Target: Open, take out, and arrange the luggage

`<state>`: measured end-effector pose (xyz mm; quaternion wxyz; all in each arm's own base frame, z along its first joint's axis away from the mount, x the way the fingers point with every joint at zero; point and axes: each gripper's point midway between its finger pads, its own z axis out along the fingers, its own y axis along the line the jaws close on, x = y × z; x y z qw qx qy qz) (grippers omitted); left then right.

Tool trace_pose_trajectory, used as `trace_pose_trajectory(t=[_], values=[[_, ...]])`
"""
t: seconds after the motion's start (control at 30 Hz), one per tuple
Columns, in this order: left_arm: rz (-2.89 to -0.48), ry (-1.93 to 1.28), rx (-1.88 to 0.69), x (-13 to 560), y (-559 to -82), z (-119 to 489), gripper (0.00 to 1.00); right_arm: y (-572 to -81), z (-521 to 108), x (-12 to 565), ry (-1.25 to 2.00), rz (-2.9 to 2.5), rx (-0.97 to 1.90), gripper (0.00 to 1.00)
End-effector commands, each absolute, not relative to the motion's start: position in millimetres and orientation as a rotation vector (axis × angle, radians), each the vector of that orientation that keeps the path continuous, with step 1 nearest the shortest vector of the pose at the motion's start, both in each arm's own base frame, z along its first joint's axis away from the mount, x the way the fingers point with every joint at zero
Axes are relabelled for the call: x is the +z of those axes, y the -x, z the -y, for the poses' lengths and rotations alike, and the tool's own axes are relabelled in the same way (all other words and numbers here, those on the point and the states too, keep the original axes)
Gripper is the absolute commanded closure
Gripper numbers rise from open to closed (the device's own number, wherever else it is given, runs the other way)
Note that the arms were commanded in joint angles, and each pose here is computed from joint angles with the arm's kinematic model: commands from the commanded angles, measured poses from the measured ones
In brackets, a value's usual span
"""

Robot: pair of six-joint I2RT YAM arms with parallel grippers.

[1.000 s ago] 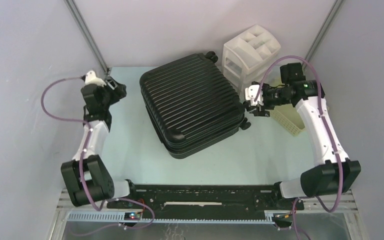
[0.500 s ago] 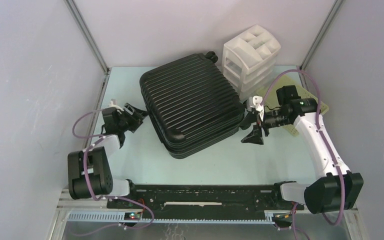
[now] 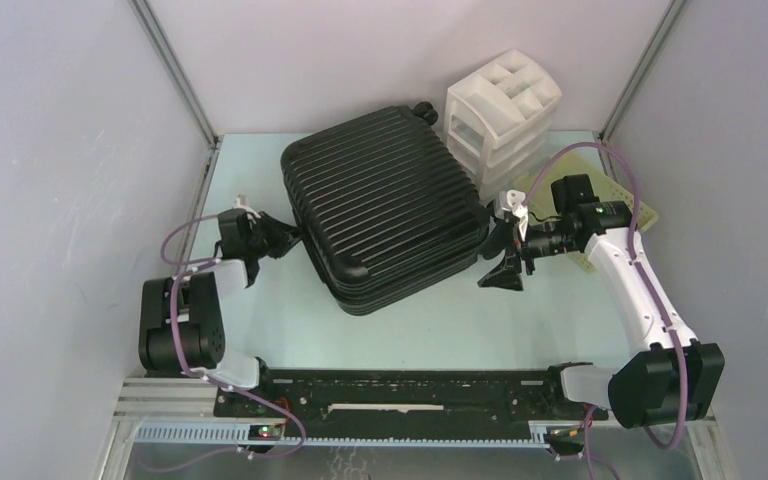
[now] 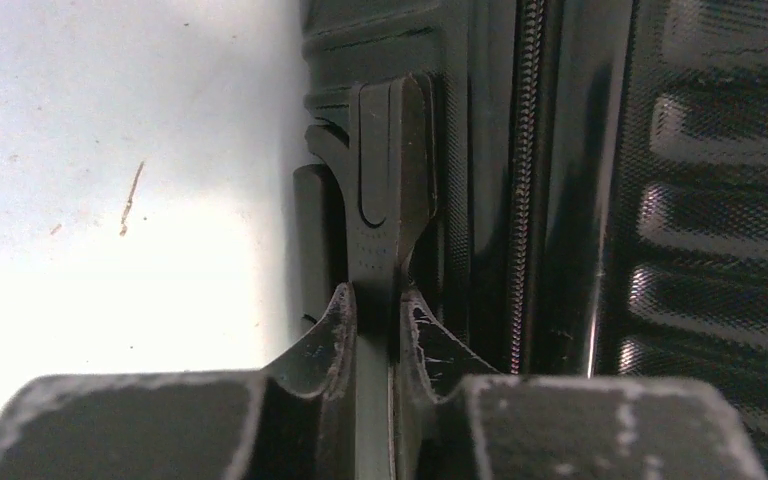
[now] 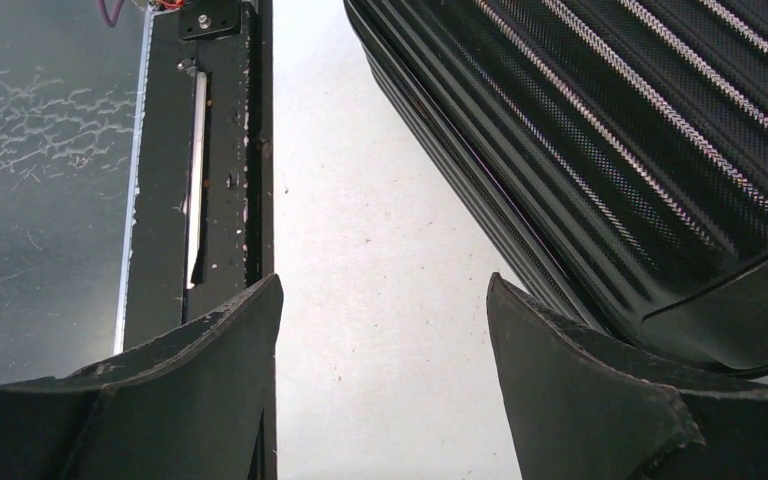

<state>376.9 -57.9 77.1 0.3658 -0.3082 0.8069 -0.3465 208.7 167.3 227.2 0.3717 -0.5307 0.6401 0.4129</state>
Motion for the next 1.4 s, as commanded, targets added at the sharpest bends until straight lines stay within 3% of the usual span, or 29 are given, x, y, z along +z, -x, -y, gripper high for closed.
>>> trace_pose_trajectory(t=[0.0,0.2,0.43,0.67,0.73,1.13,1.37], values=[[-2.108,0.799,-0.859,66,-374,64,0.9,-206,-169,238,1.344,-1.595,1.067,0.17],[-2.084,0.798,-0.846,66,-333,73,0.99,-212,-164,237,1.314,-1.652,1.017,0.18],[-1.991,0.842,-0.832,71,-281,76,1.0,-236,-158,212,1.266,-1.843,0.885,0.29],[-1.95,0.775,-0.921,90,-247,97,1.0,-286,-170,198,1.107,-1.996,0.699,0.68],[-1.968,0.757,-0.939,90,-241,103,1.0,-302,-172,205,1.051,-1.979,0.671,0.73],[-2.03,0.638,-1.056,98,-213,151,1.0,-375,-175,251,0.901,-1.918,0.514,0.77],[-2.084,0.529,-1.093,103,-196,181,0.96,-346,-154,267,0.974,-1.91,0.628,0.69]])
